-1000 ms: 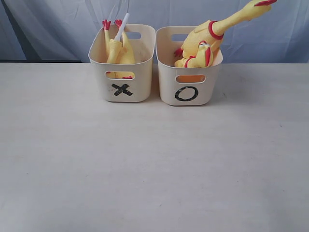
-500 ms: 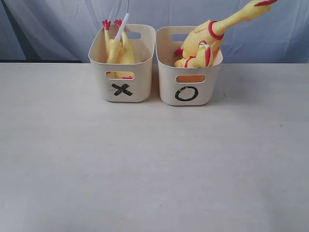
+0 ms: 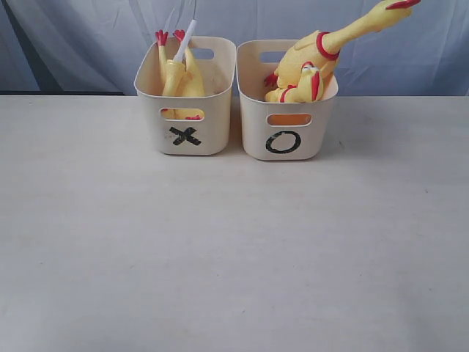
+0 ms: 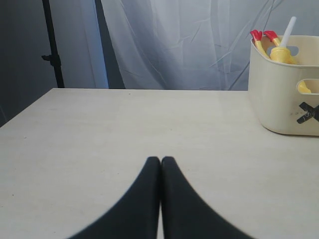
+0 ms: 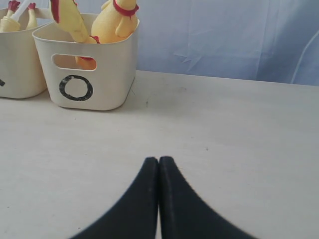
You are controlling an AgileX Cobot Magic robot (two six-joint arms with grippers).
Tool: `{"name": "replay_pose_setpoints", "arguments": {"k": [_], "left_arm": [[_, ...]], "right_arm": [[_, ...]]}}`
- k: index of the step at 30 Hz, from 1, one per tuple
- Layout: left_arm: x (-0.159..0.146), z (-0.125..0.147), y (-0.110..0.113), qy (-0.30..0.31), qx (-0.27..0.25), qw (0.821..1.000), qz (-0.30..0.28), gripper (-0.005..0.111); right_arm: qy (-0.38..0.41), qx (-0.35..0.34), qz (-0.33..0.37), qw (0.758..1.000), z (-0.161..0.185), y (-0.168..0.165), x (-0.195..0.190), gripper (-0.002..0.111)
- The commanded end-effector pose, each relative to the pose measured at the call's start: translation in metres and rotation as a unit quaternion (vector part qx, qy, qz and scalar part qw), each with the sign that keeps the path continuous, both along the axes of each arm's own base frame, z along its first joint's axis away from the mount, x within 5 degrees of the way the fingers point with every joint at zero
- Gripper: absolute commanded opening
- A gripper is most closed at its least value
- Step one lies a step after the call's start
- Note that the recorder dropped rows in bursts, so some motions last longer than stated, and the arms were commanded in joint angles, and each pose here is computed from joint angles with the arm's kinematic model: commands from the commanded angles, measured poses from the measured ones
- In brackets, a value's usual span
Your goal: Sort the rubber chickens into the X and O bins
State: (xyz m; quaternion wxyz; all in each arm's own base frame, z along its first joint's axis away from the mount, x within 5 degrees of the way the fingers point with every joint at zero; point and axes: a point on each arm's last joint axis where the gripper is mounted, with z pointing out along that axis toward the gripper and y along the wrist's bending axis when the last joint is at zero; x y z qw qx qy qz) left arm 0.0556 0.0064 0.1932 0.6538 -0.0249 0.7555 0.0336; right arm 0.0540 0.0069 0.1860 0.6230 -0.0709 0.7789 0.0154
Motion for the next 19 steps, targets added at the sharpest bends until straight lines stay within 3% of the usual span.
{"name": "replay_pose_setpoints", "arguments": {"k": [1,19], "left_arm": [[-0.0004,-0.0008,0.0003,-0.001,0.001,1.0,0.002,0.0],[-0.0004,-0.0008,0.0003,-0.001,0.002,1.0,0.002,0.0]], "right_arm": [[-0.004,-0.004,0.002,1.0,-0.0004,0.0001,-0.0002,-0.001],[-0.004,-0.001,0.002,1.0,-0.0004,0.0002,-0.0002,-0.001]]}}
